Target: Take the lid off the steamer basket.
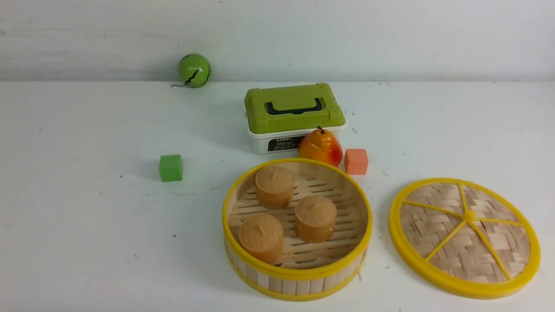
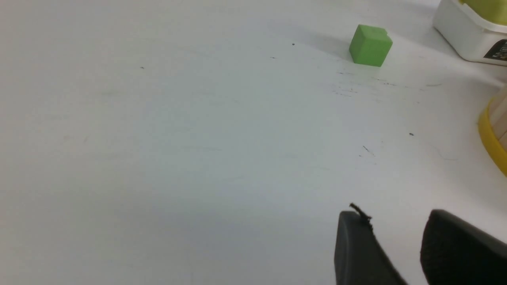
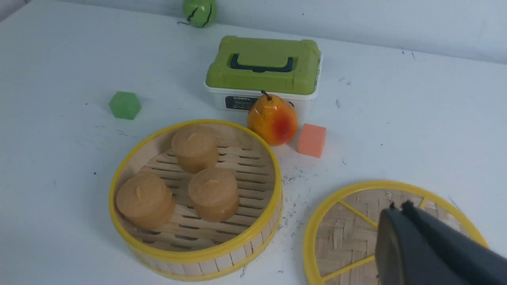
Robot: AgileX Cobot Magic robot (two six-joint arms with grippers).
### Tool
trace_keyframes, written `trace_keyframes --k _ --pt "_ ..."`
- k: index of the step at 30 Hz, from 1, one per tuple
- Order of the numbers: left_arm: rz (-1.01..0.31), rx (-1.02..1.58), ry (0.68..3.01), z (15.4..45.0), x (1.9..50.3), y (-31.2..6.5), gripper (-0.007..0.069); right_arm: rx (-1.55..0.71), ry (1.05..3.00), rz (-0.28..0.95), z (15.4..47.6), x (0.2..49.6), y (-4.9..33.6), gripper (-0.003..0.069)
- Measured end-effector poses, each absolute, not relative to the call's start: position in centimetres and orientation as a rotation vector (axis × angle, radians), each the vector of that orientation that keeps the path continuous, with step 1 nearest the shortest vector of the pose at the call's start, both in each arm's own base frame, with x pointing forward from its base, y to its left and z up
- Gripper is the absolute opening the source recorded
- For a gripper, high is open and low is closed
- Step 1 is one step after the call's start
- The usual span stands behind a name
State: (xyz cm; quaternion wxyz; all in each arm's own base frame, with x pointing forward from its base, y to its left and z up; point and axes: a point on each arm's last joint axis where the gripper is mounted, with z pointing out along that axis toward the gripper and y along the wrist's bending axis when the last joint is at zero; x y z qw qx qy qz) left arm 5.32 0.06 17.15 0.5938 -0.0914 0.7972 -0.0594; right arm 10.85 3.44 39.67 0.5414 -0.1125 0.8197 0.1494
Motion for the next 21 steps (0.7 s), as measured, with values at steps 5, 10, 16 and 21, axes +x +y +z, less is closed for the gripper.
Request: trace_keyframes --k 5,10,16,21 --pt "-0.138 -0.212 1.853 17.1 5.3 0.1 0.0239 -0.317 1.952 0.362 39.3 8.0 3.6 -0.0022" --pt "-0.138 -0.212 1.853 17.1 5.3 0.1 0.0239 -0.342 1.922 0.307 39.4 6.2 3.3 -0.0022" --pt "-0.138 -0.212 1.853 17.1 5.3 0.1 0.0239 -0.322 1.833 0.176 39.9 5.8 2.5 -0.0022" --pt "-0.138 -0.212 1.853 17.1 5.3 0.1 0.0239 -0.225 1.722 0.088 37.1 6.4 1.6 -0.0022"
